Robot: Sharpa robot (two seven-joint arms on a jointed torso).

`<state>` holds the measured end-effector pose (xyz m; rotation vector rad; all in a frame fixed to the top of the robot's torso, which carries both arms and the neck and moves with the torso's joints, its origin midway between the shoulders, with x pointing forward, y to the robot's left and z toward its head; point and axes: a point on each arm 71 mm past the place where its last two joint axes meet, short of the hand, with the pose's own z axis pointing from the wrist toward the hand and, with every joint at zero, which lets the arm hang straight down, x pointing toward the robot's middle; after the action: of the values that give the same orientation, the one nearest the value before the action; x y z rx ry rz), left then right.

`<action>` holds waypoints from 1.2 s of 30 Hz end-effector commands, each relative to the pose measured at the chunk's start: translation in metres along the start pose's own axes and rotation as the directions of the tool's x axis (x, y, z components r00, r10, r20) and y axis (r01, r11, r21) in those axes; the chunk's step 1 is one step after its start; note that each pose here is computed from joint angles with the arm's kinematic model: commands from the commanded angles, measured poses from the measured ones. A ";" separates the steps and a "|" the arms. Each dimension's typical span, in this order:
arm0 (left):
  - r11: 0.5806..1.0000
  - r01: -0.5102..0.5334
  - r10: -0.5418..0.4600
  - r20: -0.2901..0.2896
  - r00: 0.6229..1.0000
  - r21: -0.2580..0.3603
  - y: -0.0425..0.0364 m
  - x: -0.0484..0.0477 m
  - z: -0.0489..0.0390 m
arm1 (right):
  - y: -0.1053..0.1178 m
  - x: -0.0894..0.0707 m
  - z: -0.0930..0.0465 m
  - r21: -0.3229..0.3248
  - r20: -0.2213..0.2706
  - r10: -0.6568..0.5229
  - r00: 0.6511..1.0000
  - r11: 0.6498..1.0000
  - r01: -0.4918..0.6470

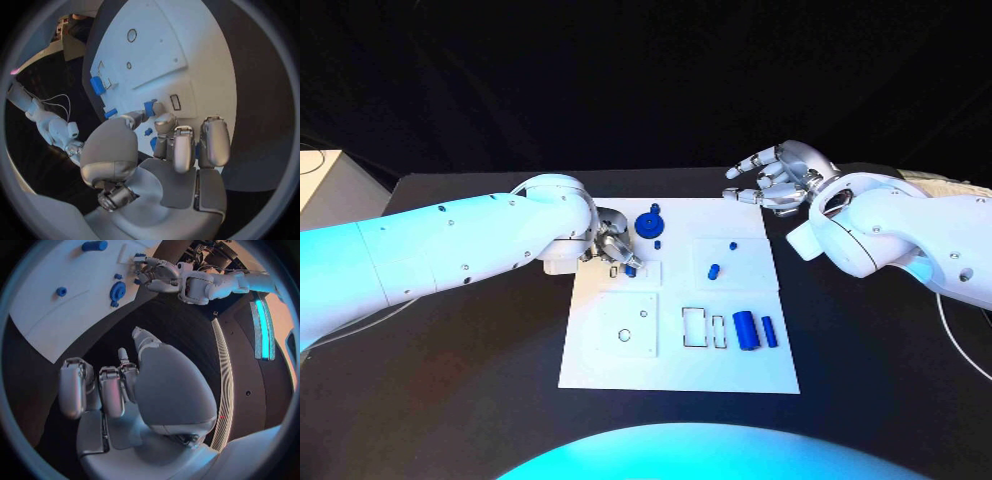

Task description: Assemble the parts on the task board

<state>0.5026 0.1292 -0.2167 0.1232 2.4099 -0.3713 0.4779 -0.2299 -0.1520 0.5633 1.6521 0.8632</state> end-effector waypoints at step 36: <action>1.000 -0.011 0.010 -0.106 0.994 -0.004 0.0019 0.0204 0.0045 | -0.001 0.002 0.001 0.001 -0.012 -0.008 1.000 1.000 0.008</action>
<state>0.5011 0.1285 -0.2163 0.0912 2.4275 -0.4065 0.4781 -0.2300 -0.1541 0.5657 1.6583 0.8590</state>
